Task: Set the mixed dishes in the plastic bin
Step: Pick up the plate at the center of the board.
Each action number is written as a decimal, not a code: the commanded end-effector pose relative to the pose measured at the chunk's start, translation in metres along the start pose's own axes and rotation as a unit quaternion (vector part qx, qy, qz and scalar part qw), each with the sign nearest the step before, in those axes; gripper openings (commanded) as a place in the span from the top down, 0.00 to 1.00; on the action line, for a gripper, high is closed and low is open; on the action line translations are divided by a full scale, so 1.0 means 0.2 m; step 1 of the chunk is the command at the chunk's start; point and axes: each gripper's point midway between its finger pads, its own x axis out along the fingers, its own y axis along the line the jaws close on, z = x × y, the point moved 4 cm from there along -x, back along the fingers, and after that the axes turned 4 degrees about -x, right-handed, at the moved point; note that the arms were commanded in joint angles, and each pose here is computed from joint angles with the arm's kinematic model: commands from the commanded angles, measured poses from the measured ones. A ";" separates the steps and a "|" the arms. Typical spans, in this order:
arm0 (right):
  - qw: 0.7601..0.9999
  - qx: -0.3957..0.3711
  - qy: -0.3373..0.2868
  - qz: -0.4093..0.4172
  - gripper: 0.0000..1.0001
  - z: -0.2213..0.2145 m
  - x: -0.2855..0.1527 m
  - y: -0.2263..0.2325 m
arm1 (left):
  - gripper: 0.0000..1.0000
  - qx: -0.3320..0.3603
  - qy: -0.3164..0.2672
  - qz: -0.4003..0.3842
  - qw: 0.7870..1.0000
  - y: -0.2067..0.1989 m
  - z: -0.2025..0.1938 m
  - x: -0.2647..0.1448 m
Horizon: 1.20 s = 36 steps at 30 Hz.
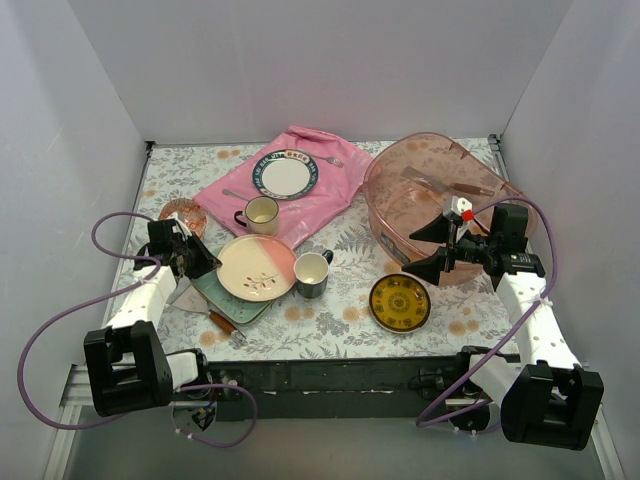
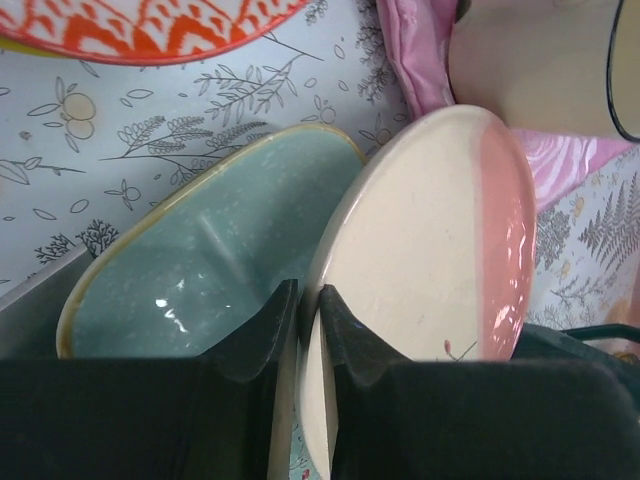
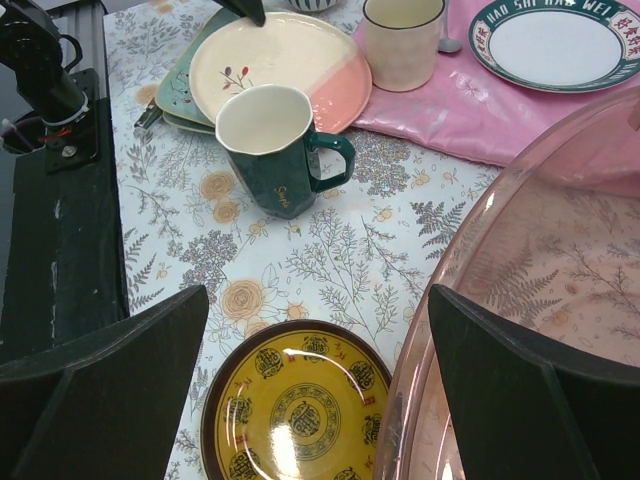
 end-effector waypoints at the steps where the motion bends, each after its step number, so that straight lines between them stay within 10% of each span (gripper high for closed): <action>1: 1.000 -0.013 -0.010 0.014 0.01 0.04 0.00 0.01 | 0.94 0.009 -0.011 -0.017 1.000 -0.02 0.01 -0.03; 24: 0.998 -0.034 0.012 0.052 0.01 0.07 0.08 0.05 | 1.00 -0.033 -0.058 -0.098 0.993 -0.19 0.09 -0.29; 36: 0.943 -0.223 0.193 0.154 0.05 0.19 0.83 0.38 | 1.00 -0.095 -0.038 -0.129 0.986 -0.20 0.05 -0.32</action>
